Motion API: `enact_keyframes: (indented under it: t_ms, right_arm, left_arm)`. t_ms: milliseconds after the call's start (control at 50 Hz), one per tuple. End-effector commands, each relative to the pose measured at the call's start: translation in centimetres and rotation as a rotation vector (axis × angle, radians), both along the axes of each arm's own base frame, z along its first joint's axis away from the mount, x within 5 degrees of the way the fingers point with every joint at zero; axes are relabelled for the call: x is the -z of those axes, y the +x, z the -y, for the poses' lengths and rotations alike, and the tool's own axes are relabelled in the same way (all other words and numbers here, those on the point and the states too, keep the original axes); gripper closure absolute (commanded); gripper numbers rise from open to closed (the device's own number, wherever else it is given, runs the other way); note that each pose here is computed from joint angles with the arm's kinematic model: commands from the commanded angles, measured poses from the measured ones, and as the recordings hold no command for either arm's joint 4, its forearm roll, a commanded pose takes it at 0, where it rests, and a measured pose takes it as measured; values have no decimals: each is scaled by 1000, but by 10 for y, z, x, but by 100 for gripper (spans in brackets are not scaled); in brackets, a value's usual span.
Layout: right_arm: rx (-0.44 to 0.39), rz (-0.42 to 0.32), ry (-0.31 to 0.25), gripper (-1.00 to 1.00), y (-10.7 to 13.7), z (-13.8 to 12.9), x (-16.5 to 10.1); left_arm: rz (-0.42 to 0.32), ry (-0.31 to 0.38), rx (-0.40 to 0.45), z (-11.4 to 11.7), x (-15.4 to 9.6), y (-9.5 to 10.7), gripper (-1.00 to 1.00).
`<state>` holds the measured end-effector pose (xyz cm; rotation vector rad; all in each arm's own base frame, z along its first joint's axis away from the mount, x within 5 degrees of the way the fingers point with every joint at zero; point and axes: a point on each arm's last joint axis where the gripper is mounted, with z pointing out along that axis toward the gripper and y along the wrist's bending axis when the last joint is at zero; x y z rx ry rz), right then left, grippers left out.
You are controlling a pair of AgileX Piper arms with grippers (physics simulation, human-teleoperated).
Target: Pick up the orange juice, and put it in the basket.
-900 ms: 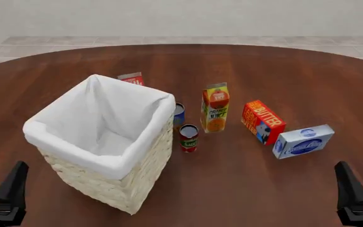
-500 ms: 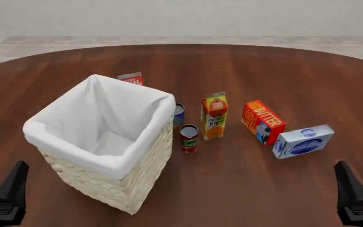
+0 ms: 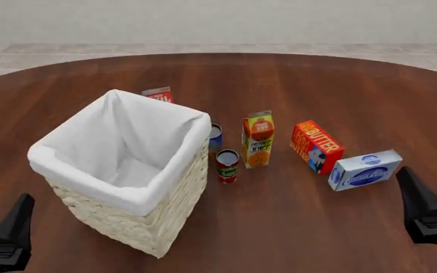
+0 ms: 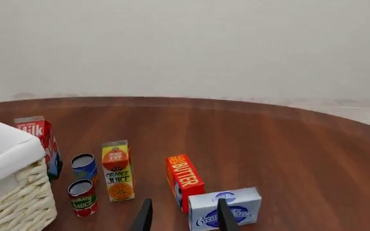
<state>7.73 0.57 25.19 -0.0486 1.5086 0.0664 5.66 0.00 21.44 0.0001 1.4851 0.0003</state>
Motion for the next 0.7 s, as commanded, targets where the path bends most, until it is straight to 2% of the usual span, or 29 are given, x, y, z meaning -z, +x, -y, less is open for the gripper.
enact_keyframes:
  t_ms: [20,40,60,100,140,260,280,400,440,460,480,580,600,640,700]
  right_arm:
    - [-76,-25,-10,-100,27,-10,-37]
    - [-100,-34,-15,-100,29,-13,-40]
    - [-126,-34,-57,-100,33,-17,-44]
    - [-153,-52,-41,-100,38,-21,-49]
    - [-185,-60,-69,-100,45,-27,-57]
    - [-204,-87,-44,-100,65,-35,-74]
    - [-206,-96,-25,-100,68,-36,-75]
    - [-268,-178,-8,-100,96,-56,-81]
    - [-282,-206,-13,-100,103,-62,-80]
    - [-286,-191,-24,-100,103,-63,-84]
    - [-298,-217,-25,-100,109,-67,-83]
    - [-310,-219,-43,-100,122,-75,-98]
    - [-319,-251,-22,-100,128,-80,-98]
    - [-326,-274,-27,-100,135,-85,-100]
    - [-339,-279,-58,-100,142,-91,-105]
  left_arm:
    - [0,0,0,0,0,0,-100]
    - [0,0,0,0,0,0,-100]
    - [0,0,0,0,0,0,-100]
    - [0,0,0,0,0,0,-100]
    - [0,0,0,0,0,0,-100]
    - [0,0,0,0,0,0,-100]
    - [0,0,0,0,0,0,-100]
    - [0,0,0,0,0,0,-100]
    - [0,0,0,0,0,0,-100]
    - [0,0,0,0,0,0,-100]
    - [0,0,0,0,0,0,-100]
    - [0,0,0,0,0,0,-100]
    - [0,0,0,0,0,0,-100]
    - [0,0,0,0,0,0,-100]
    - [0,0,0,0,0,0,-100]
